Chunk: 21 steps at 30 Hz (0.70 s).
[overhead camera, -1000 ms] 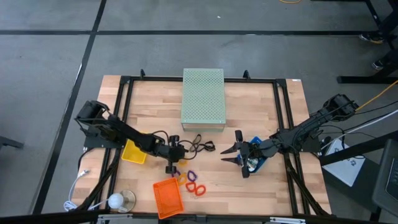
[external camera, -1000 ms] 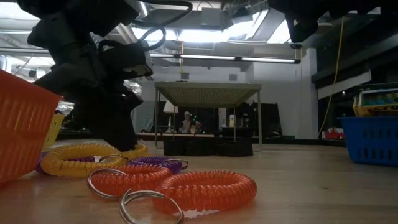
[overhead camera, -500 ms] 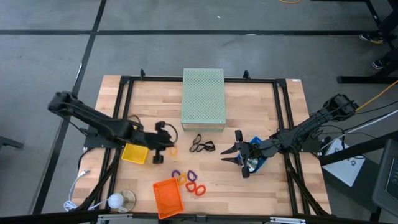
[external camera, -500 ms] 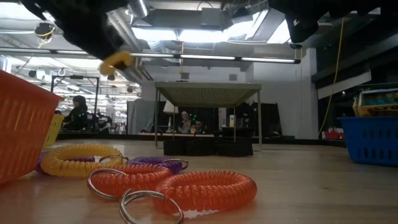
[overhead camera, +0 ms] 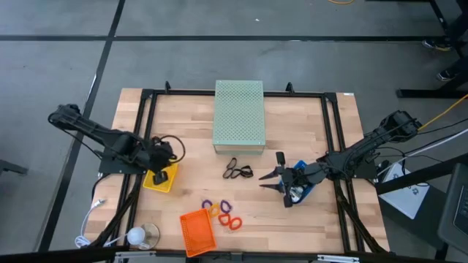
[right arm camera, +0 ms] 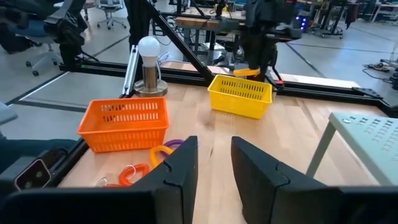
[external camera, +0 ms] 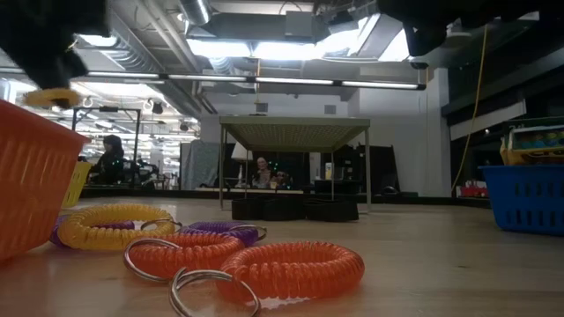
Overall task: Pick & Place Office Desk Supplies
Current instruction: Put the yellow spring keychain into the yellow bin, then put the violet spring keychain into the yellow bin
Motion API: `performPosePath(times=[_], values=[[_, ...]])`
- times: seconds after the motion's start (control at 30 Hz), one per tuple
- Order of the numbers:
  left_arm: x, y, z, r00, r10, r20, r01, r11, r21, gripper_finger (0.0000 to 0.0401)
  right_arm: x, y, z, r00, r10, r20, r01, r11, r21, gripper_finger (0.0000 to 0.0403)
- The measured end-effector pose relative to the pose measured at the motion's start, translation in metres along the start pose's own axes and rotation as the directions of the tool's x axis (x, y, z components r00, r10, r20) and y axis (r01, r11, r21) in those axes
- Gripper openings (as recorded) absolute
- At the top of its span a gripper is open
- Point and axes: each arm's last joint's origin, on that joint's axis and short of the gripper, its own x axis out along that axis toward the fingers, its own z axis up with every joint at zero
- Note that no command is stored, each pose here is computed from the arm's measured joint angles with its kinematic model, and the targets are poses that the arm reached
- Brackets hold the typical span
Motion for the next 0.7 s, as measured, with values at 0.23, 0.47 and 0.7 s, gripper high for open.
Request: performPosePath(times=[0.23, 0.47, 0.7], values=[[0.019, 0.013, -0.03, 0.976, 0.119, -0.183, -0.135, 0.988, -0.076, 0.0008, 0.001, -0.003, 0.0, 0.999, 0.035, -0.001, -0.035, 0.999, -0.004, 0.0098], [0.03, 0.013, -0.039, 0.97, 0.14, -0.2, -0.16, 0.983, -0.087, 0.0052, 0.003, -0.007, 0.0, 1.0, 0.019, -0.002, -0.02, 1.0, -0.007, 0.0098], [0.03, 0.011, -0.036, 0.98, 0.121, -0.159, -0.133, 0.989, -0.066, 0.0135, 0.003, -0.007, 0.0, 1.0, 0.018, -0.002, -0.018, 1.0, -0.006, 0.0098]])
